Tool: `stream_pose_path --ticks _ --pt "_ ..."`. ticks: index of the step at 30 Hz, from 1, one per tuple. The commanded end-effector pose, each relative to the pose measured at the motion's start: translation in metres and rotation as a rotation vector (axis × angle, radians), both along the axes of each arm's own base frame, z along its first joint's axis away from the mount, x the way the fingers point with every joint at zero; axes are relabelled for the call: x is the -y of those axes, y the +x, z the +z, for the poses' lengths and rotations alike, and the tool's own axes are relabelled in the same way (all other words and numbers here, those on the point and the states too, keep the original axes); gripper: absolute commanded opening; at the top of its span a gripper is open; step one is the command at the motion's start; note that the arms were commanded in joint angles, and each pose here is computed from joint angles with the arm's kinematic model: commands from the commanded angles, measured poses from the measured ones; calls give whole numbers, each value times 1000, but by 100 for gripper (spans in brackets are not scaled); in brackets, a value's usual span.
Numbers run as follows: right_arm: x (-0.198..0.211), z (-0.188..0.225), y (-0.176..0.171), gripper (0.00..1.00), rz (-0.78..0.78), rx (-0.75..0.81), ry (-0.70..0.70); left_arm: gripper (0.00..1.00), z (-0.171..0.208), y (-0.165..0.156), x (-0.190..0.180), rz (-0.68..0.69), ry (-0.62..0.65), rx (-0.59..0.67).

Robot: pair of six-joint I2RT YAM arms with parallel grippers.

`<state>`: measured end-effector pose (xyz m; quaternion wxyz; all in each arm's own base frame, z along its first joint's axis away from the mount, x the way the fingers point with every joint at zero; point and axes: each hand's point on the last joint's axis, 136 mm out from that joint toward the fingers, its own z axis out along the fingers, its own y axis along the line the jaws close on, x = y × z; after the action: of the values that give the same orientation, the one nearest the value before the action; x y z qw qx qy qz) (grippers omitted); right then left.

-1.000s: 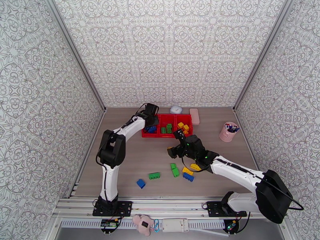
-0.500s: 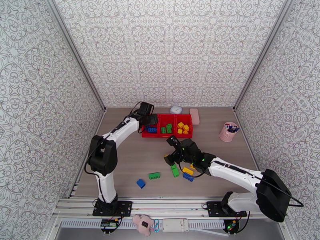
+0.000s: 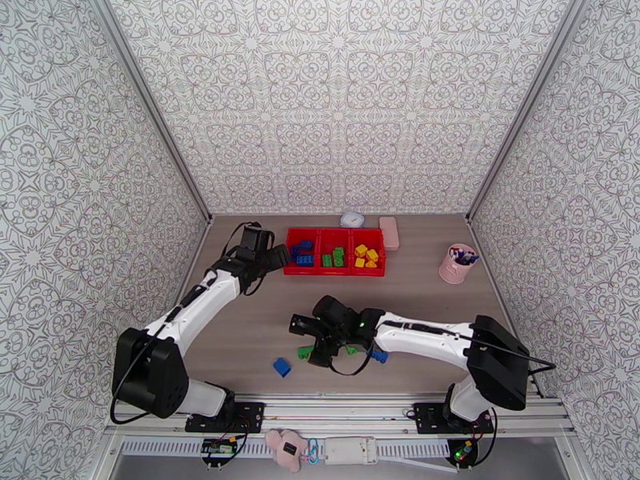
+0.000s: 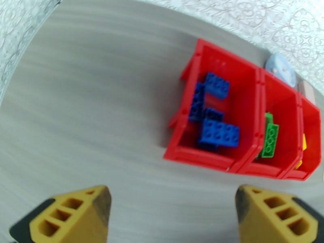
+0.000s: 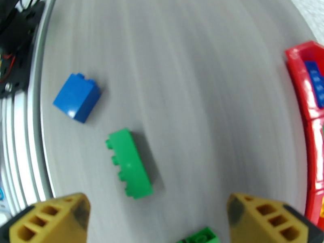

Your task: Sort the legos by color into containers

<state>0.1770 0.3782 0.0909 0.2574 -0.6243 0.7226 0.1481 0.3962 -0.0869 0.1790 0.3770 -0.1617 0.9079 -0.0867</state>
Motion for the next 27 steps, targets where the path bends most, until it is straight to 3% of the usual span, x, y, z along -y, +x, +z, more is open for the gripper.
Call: stream_pose_path --ticks 1,12,21,23,27 --pt "-4 -12 -11 92 85 -9 -88 84 1 -10 -8 21 -24 7" --pt "-24 -55 -11 87 125 -47 -191 84 -2 -18 -17 27 -22 1" --pt "-27 -74 -8 55 100 -67 -222 84 -4 -20 -18 14 -13 0" --pt "-29 -71 -6 37 93 -58 -206 84 -3 -21 -17 10 -16 3" --pt "-30 -63 -2 33 71 -34 -177 84 -1 -22 -17 4 -19 11"
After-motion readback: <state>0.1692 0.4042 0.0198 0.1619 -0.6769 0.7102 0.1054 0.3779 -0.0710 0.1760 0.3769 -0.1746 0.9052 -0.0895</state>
